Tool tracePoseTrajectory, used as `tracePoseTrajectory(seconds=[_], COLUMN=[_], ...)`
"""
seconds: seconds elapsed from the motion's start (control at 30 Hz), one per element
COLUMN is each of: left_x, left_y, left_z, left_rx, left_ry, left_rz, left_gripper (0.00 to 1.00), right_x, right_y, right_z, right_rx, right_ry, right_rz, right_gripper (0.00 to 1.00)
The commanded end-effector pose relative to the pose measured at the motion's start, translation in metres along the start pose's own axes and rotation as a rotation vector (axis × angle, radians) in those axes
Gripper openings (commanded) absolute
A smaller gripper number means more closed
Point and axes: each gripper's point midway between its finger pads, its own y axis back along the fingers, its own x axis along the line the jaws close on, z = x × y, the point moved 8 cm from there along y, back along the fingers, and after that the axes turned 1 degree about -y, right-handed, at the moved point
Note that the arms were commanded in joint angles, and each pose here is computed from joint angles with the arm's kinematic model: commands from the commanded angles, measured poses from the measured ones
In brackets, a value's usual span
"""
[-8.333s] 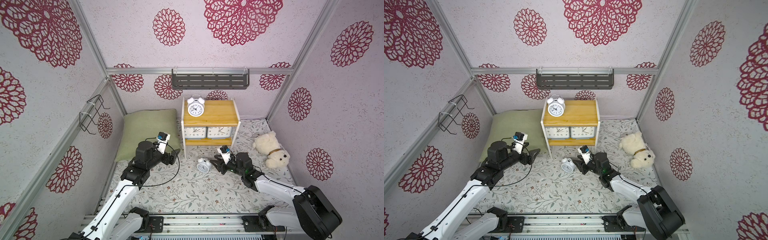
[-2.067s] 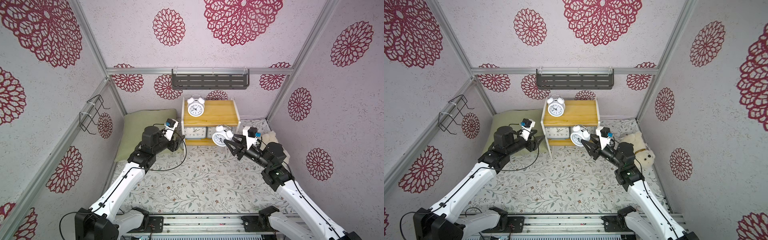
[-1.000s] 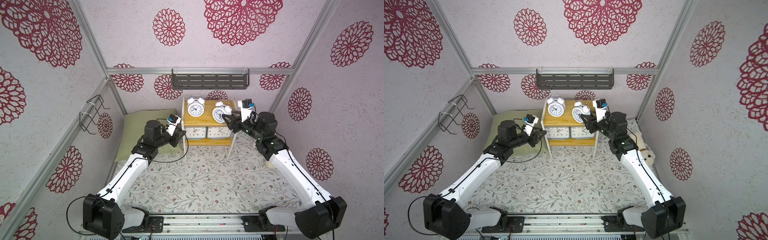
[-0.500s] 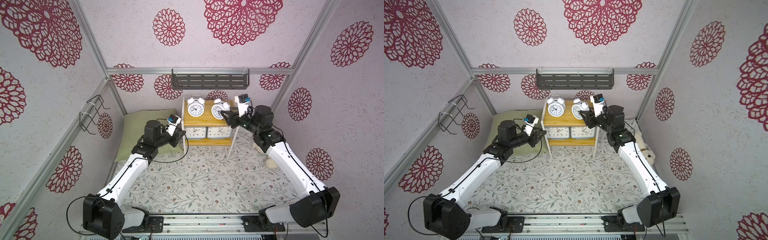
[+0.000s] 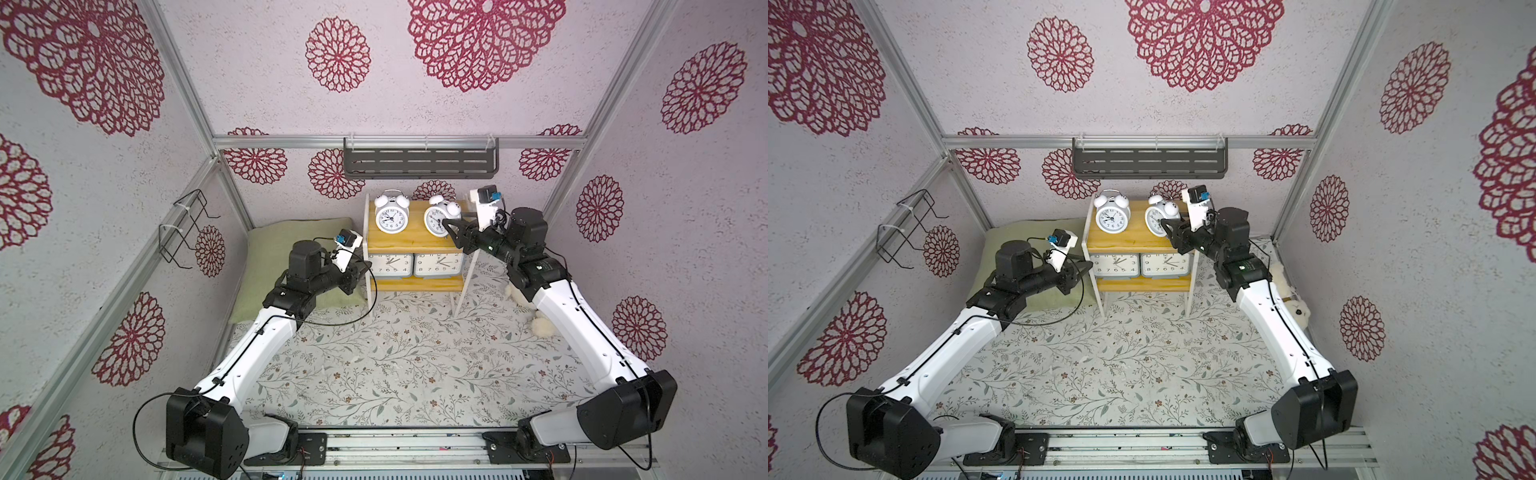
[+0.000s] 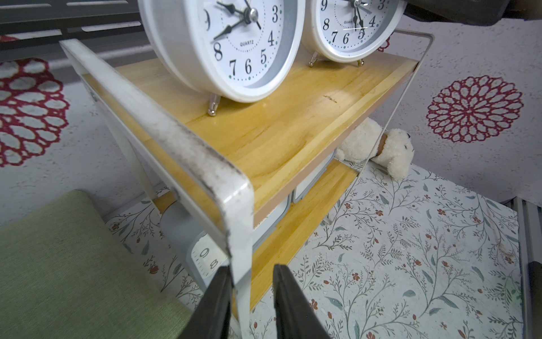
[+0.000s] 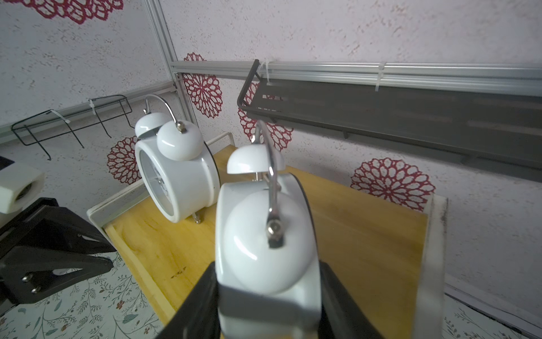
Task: Place the alarm clocks on the shelf by style
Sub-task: Place the alarm on the shelf.
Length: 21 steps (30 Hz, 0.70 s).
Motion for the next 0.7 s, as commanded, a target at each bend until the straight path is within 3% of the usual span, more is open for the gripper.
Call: tracePoseTrajectory(seconds=[0.0,0.1,0.4,0.53,0.67], left_x=[0.0005,0.0008,0.0017,0.0014,0.0011], left_y=[0.0014,0.0015,0.0008,0.0008,-0.0001], left_z=[0.0073,0.0071,0.0067,0.0066,0.0059], left_rx=[-0.014,-0.013,-0.006,-0.005,-0.003], left_ry=[-0.017,-0.016,-0.012,-0.011,-0.010], left_rz=[-0.014,-0.013,-0.010,-0.013,-0.019], left_gripper=[0.31,0.31,0.31,0.31,0.31], right_x=[0.0031,0.0025,0.0008,0.0011,0.0007], right_y=[0.0070,0.0054,0.0057,0.0062,0.0083], right_z=[0.0235,0.0216,0.0201,0.0201,0.0215], right_rx=[-0.074,-0.066,-0.062,-0.063,-0.068], right_ry=[0.044,0.043,0.051,0.057,0.064], right_rz=[0.014,0.015,0.007,0.008,-0.001], right_gripper=[0.33,0.42,0.57,0.73,0.80])
